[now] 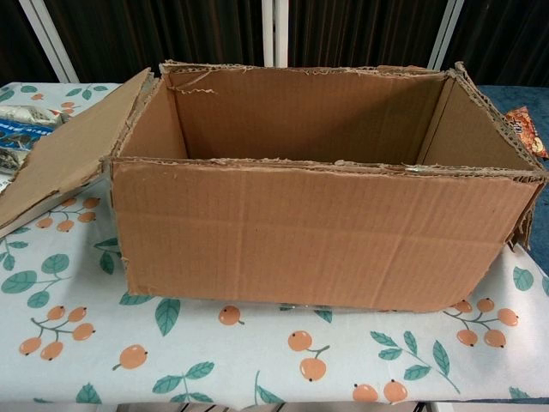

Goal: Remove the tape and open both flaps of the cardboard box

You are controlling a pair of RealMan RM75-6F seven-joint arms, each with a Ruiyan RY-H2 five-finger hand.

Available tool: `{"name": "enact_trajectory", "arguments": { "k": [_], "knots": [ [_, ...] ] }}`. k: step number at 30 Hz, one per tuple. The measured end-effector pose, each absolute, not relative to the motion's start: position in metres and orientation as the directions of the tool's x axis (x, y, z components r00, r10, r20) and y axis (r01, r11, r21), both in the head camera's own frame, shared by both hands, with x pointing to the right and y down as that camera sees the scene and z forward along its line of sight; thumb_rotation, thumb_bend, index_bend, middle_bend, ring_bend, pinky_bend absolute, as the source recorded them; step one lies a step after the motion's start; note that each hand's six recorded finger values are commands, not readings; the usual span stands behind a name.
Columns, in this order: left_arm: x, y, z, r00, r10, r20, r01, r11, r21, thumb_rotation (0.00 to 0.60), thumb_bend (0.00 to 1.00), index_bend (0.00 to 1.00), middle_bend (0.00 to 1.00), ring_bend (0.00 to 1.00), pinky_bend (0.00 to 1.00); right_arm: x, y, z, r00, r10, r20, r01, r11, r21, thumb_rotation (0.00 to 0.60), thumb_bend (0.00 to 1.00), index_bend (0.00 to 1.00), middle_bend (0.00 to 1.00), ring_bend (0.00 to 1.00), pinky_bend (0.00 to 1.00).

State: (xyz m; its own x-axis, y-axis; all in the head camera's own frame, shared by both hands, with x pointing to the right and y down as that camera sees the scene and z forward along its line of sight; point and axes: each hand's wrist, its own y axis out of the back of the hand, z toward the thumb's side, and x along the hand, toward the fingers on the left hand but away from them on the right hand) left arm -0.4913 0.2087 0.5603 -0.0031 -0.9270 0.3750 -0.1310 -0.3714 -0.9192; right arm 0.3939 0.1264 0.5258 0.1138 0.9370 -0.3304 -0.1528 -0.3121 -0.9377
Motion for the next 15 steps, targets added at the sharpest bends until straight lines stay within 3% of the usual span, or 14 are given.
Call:
{"name": "enact_trajectory", "arguments": {
  "k": [3,6,8,15],
  "knots": [
    [-0.489,0.207,0.559,0.01,-0.93,0.367,-0.075,-0.367,-0.927,0.565,0.09,0.1,0.15,0.13,0.21,0.434,0.161,0.533,0.03,0.94,-0.34,-0.126,-0.334,-0.934,0.6,0.12,0.0,0.0,0.0,0.0],
    [-0.487,0.207,0.558,0.02,-0.93,0.368,-0.002,-0.368,-0.93,0.462,0.09,0.1,0.14,0.11,0.21,0.459,0.19,0.54,0.0,0.944,-0.329,-0.09,-0.327,-0.941,0.6,0.12,0.0,0.0,0.0,0.0],
    [-0.485,0.208,0.558,0.025,-0.926,0.378,0.039,-0.377,-0.926,0.426,0.09,0.1,0.13,0.11,0.21,0.468,0.207,0.545,-0.008,0.946,-0.325,-0.067,-0.325,-0.943,0.6,0.12,0.0,0.0,0.0,0.0],
    [-0.483,0.213,0.556,0.03,-0.915,0.403,0.084,-0.399,-0.913,0.404,0.09,0.1,0.13,0.11,0.21,0.475,0.232,0.558,-0.006,0.95,-0.313,-0.015,-0.313,-0.95,0.6,0.12,0.0,0.0,0.0,0.0]
  ]
}}
